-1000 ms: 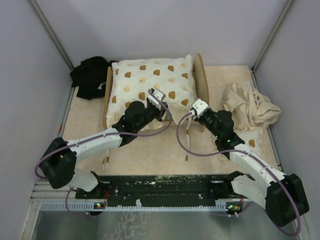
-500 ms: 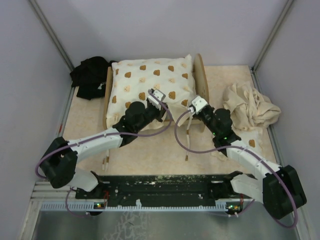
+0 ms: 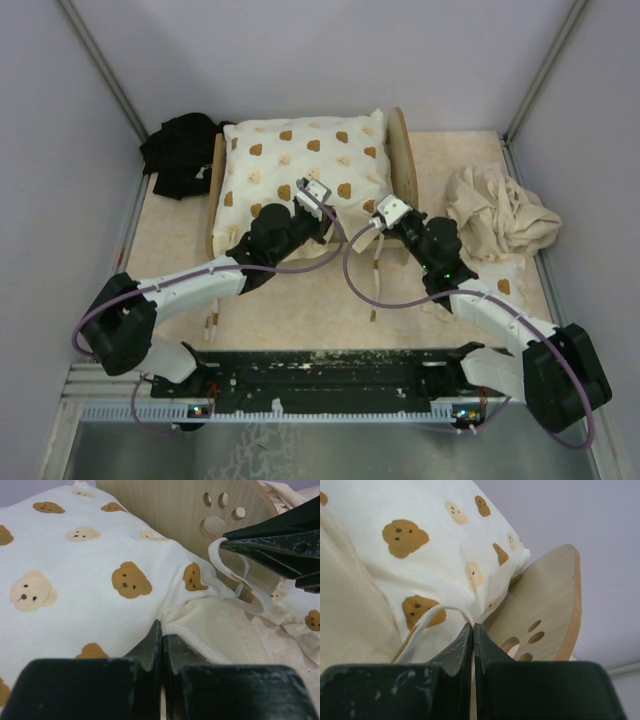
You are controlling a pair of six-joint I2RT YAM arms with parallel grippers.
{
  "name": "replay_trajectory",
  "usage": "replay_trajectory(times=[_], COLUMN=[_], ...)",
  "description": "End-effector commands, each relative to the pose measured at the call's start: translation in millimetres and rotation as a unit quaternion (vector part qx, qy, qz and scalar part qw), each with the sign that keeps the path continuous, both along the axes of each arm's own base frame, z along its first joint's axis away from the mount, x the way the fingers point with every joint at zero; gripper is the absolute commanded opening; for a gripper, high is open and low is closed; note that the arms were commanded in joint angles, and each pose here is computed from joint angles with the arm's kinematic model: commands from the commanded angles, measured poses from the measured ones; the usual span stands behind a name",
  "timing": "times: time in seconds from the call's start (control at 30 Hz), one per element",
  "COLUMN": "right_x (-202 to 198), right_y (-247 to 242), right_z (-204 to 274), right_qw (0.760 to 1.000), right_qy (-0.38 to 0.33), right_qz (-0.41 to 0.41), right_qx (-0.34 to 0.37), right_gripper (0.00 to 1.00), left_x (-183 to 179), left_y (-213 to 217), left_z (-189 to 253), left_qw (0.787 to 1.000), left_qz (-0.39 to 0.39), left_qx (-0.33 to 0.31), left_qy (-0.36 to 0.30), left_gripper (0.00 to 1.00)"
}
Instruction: Set up the pet bed
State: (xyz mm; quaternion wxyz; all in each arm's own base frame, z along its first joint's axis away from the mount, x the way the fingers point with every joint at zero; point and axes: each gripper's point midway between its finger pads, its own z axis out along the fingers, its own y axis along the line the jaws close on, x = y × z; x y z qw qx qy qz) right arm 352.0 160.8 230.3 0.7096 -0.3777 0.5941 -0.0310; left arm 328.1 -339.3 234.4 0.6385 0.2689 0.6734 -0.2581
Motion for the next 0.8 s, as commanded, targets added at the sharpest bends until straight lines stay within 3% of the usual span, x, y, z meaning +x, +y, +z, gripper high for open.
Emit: replay_trajectory(times=[0.0, 0.13, 0.57, 0.77], right_x=[9, 8, -7, -3], right_y=[6, 9, 8, 11], right_z=[63, 67, -12, -5], right_qw=[0.997, 0.997, 0.995, 0.995], right_qy=[-0.078, -0.076, 0.0, -0.016], right_qz=[-0.001, 0.01, 0.014, 0.002], right_qx=[-0.01, -0.025, -0.097, -0.101], right_gripper=[0.0, 0.0, 0.0, 0.0], left_x=[4, 4, 3, 2], left_y=[0, 0, 2, 4], left_z=[4, 1, -1, -1], left_qw=[1.0, 1.0, 1.0, 1.0], left_qz=[0.006, 0.007, 0.009, 0.011], left_qx=[-0.015, -0.015, -0.017, -0.018], left_qy=[-0.007, -0.004, -0.004, -0.004], left_gripper=[0.0, 0.0, 0.0, 0.0])
